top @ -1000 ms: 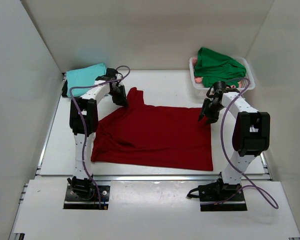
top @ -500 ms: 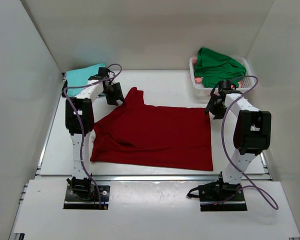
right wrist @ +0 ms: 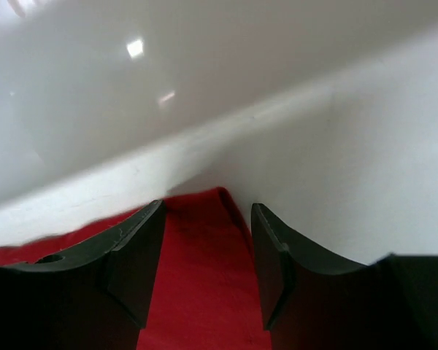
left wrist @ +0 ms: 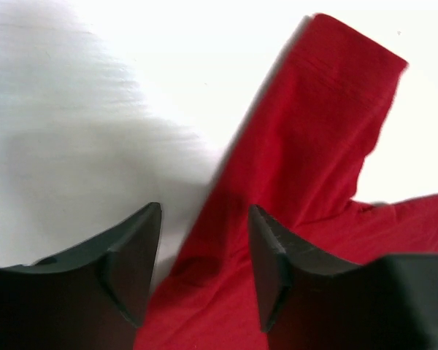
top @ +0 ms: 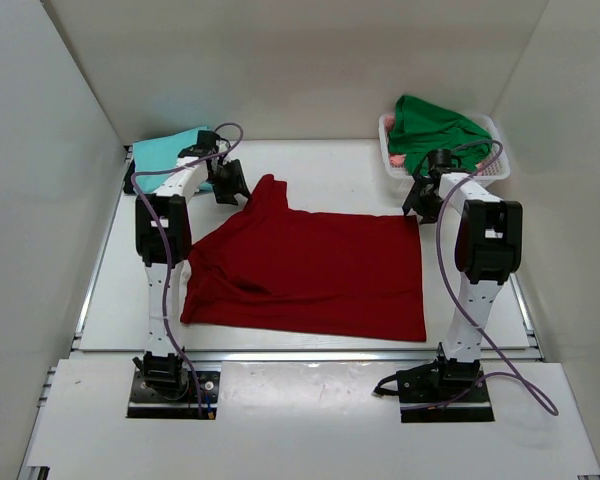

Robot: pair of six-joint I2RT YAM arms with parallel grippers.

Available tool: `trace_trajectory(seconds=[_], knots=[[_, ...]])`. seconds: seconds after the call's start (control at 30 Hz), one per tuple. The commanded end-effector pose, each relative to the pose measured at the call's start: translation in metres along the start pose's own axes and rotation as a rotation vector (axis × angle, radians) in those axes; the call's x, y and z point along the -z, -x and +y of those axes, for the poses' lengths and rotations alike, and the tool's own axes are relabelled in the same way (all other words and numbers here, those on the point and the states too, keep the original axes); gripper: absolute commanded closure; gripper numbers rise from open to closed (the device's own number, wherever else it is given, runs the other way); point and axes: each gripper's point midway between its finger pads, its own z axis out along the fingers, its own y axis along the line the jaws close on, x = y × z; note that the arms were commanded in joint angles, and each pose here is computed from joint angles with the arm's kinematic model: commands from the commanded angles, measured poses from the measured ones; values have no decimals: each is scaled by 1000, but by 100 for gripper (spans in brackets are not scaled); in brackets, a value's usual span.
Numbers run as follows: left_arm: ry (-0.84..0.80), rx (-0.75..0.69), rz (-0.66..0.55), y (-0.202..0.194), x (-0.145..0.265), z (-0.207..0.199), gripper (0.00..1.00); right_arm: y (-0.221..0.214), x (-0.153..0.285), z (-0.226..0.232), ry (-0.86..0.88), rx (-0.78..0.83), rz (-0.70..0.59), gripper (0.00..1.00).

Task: Fold and stack the t-shirts
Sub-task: Grap the side of the flattened tshirt furthest away from the robot with both arms

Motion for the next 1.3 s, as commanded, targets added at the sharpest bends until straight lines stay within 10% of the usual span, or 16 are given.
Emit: trace_trajectory(seconds=[0.0,0.23,0.3,0.4,0.47,0.5,0.53,0.9,1.13,1.27], knots=[[-33,2,-31,16,10,-6,41,10,-2,10,6,-9,-26,52],[-97,14,-4,10,6,-18,70,9,1,14,25,-17,-32,87],[-103,8,-9,12,7,-20,100,12,4,21,62,-21,-40,98],[-118,13,-2,10,9,-22,100,19,6,23,76,-14,-49,100],[-121,25,-3,12,12,-21,84,22,6,25,70,8,-52,100],[-103,27,-5,13,16,-17,51,23,7,24,66,7,-54,100],[-95,19,-1,11,15,-18,41,23,8,26,67,18,-54,99],[-101,12,35,2,-3,-25,34,21,11,24,65,19,-60,98],[-155,25,51,6,-14,-37,61,18,10,22,77,20,-53,98],[-165,9,53,12,-12,-41,100,17,9,23,91,20,-50,100]])
